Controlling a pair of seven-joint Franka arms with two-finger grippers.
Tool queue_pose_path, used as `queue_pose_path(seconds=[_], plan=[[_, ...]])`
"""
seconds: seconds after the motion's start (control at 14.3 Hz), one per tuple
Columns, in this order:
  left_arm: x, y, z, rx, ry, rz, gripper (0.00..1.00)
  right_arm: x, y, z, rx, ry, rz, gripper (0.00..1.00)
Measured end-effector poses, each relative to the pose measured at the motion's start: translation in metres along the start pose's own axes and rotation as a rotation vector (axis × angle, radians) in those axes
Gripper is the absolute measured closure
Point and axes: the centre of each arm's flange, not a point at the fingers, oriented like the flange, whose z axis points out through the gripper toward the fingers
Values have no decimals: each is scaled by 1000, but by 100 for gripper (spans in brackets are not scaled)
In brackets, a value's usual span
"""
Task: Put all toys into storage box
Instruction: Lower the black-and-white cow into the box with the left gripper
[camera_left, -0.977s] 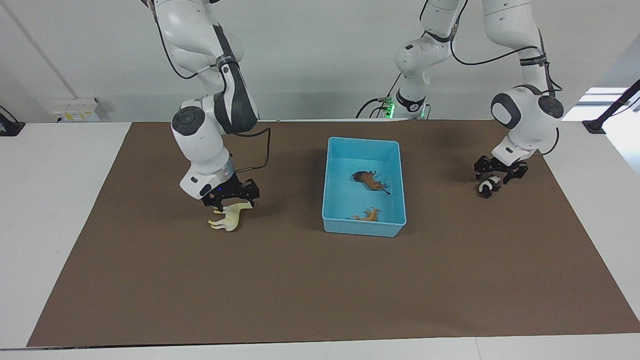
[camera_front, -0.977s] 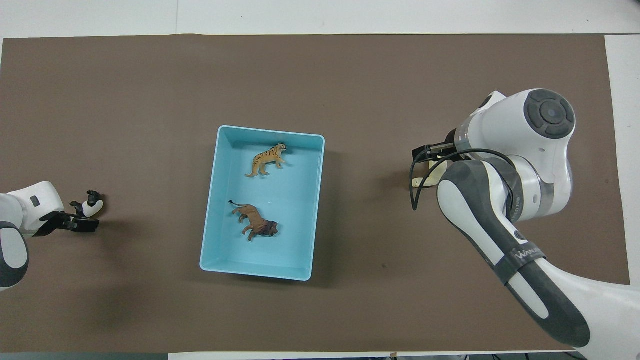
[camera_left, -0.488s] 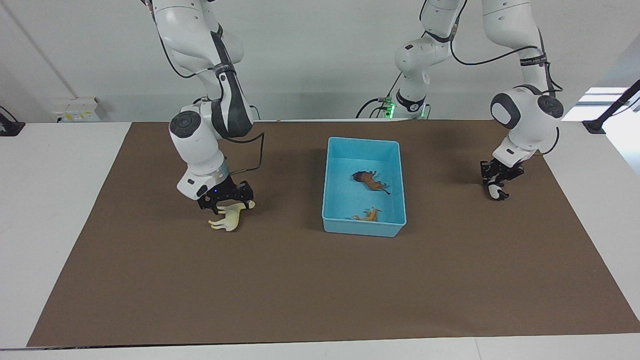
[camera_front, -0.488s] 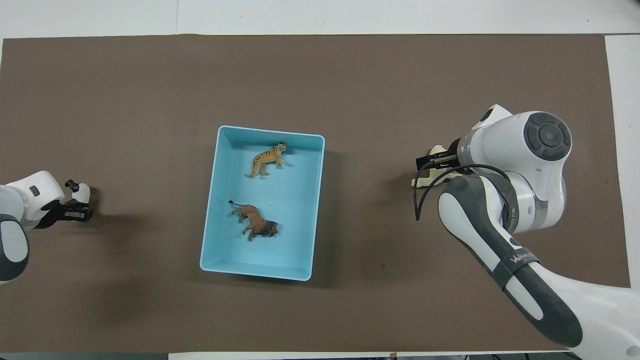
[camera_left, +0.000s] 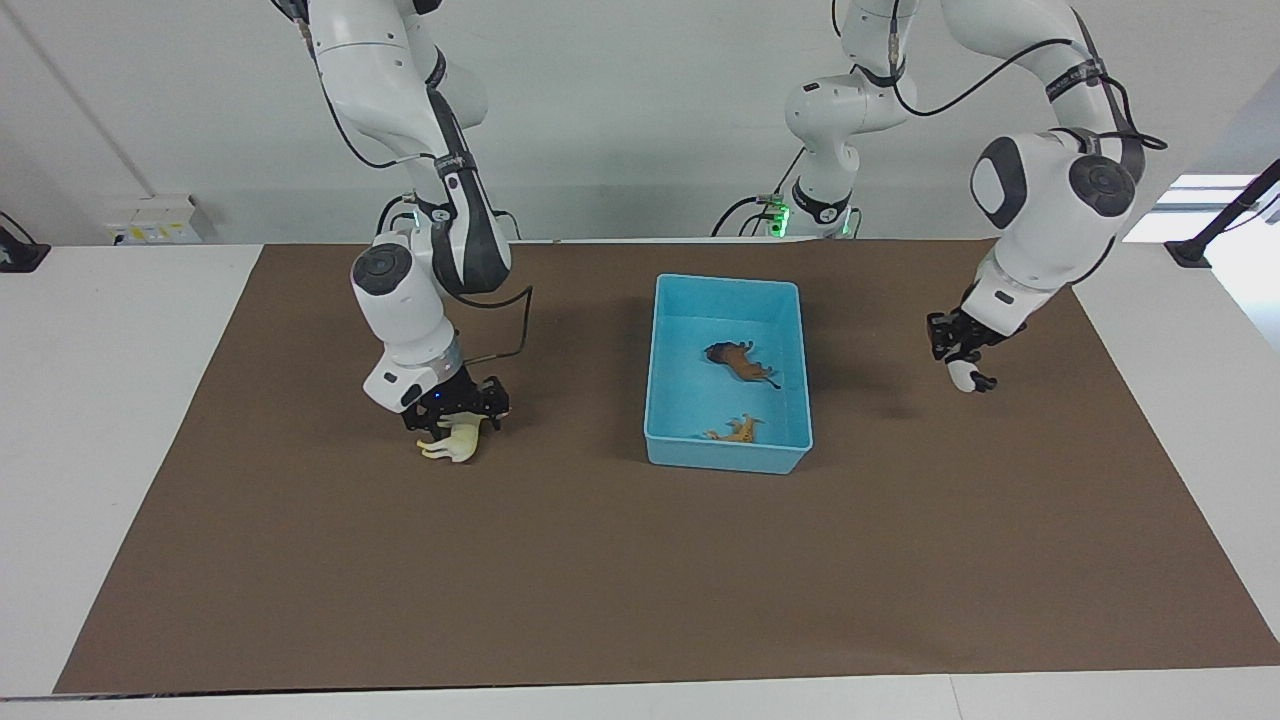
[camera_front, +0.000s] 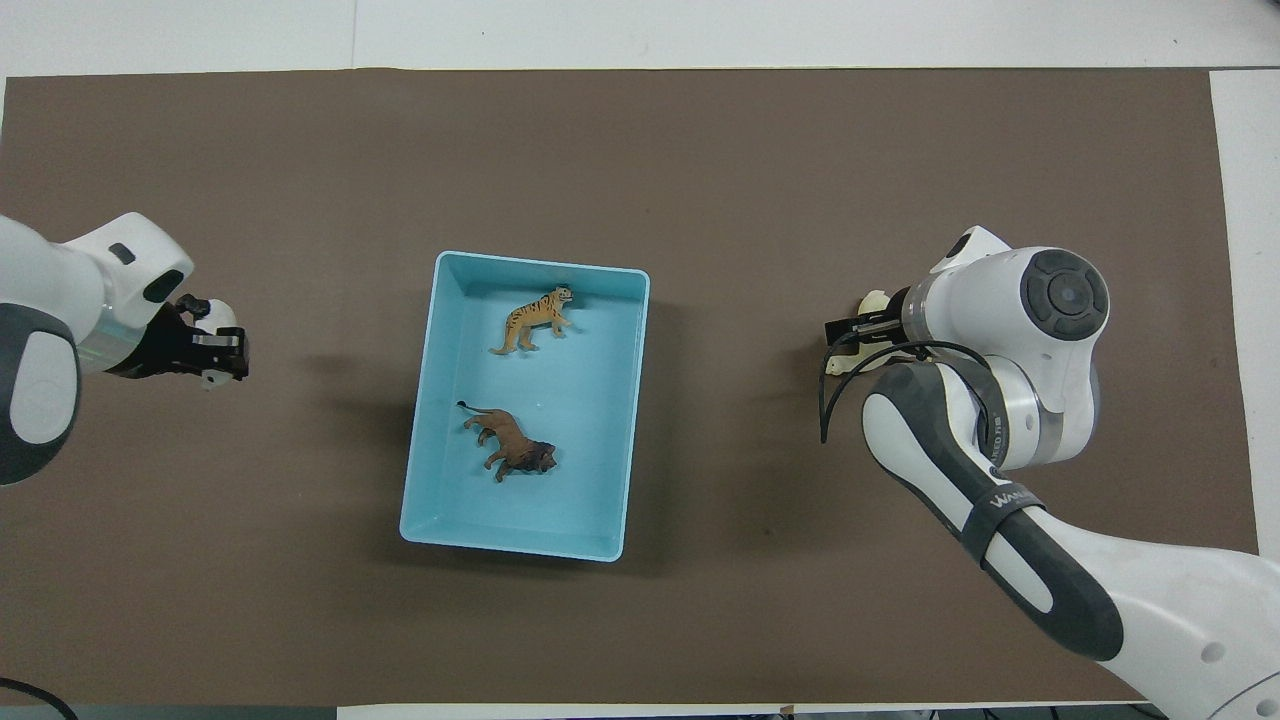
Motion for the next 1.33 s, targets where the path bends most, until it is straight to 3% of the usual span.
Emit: queue_pose_path(seconds=[0.07, 0.14, 0.28, 0.49, 0.63, 0.7, 0.91, 1.12, 1.33], plan=[[-8, 41, -10, -11, 10, -39, 67, 0, 2, 6, -1, 3, 2, 0], [-18, 83, -14, -15, 19, -77, 67, 0, 3, 10, -1, 4, 4, 8], [-42, 152, -13, -17, 33, -133, 67, 1, 7, 9, -3, 9, 11, 32], [-63, 192, 4, -21, 46, -143, 67, 3, 16, 6, -4, 7, 27, 58], [-67, 197, 23, -32, 64, -134, 67, 8, 23, -3, -1, -20, 41, 58], [-69, 198, 30, -34, 68, -130, 61, 15, 26, -15, 2, -31, 54, 58], [-70, 202, 28, -42, 79, -126, 29, 42, 13, -77, 42, -33, 172, 58], [-64, 187, -4, -43, 80, -156, 0, 59, -45, -129, 142, -23, 344, 59], [-45, 137, -56, -44, 85, -167, 0, 59, -144, -152, 194, -11, 540, 59]])
